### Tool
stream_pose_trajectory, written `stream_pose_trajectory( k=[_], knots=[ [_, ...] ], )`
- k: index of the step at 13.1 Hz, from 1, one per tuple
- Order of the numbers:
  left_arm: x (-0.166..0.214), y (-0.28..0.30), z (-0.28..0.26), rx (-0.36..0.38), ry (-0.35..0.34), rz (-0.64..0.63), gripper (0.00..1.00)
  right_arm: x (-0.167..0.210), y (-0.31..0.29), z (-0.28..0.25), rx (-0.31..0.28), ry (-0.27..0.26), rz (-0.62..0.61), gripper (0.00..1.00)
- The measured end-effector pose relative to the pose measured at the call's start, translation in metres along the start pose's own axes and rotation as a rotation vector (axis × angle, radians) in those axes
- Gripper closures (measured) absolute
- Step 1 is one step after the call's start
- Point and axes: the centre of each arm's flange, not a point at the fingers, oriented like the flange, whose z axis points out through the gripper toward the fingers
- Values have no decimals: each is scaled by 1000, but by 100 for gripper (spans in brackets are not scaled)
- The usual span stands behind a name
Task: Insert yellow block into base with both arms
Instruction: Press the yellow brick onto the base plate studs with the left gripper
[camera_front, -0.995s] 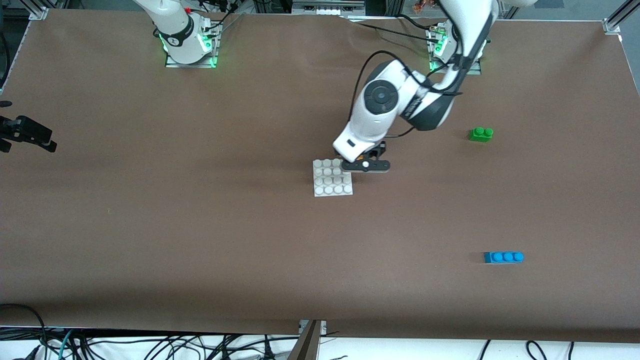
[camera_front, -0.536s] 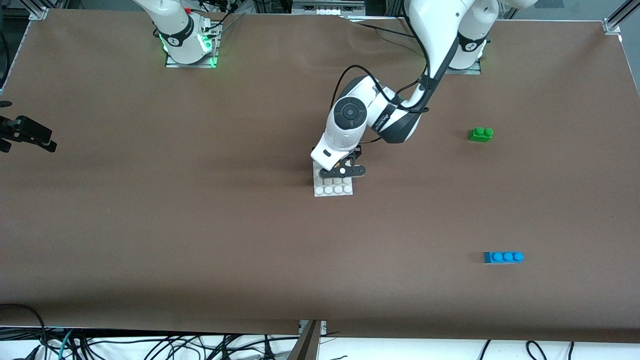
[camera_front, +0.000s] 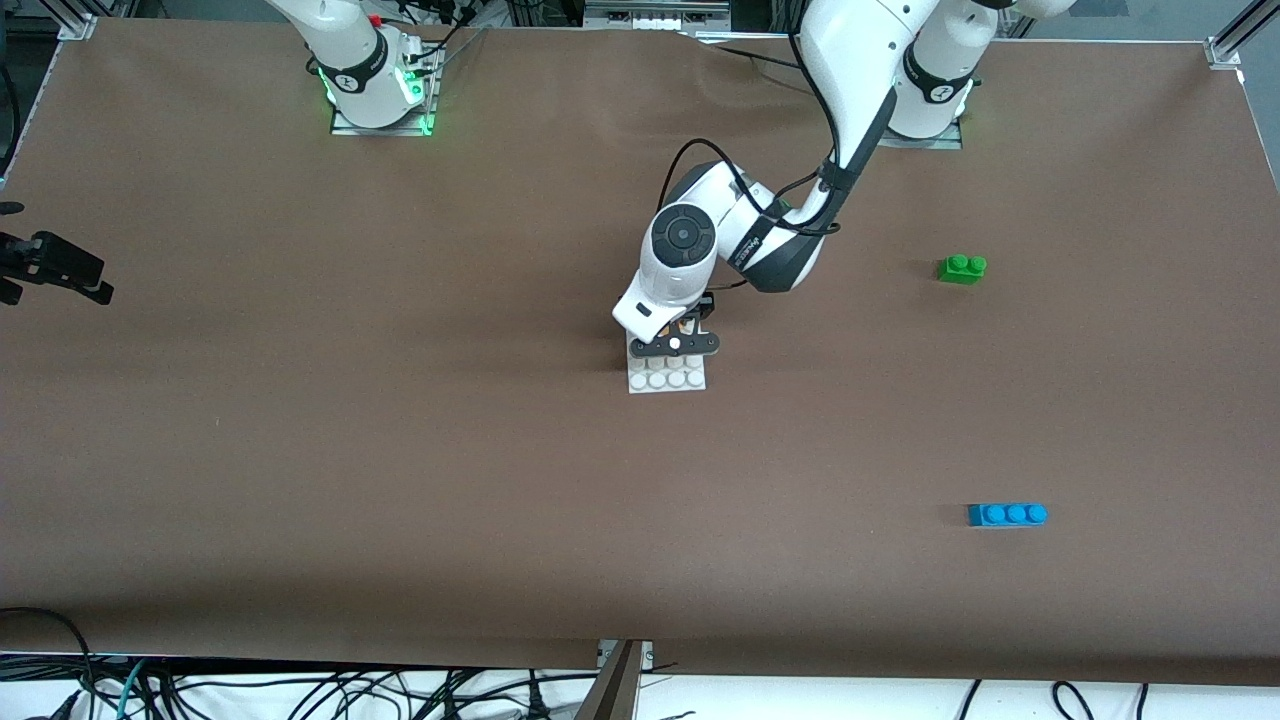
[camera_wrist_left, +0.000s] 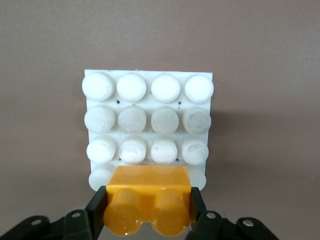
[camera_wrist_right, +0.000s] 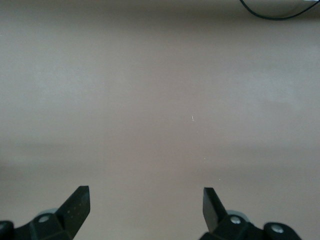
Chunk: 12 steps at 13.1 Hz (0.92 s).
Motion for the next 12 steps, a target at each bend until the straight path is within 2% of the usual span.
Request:
stream_pose_trajectory(
  k=[12],
  knots=[
    [9, 0, 12, 11, 4, -5, 33, 0, 0, 0, 0, 0, 0, 0]
  ],
)
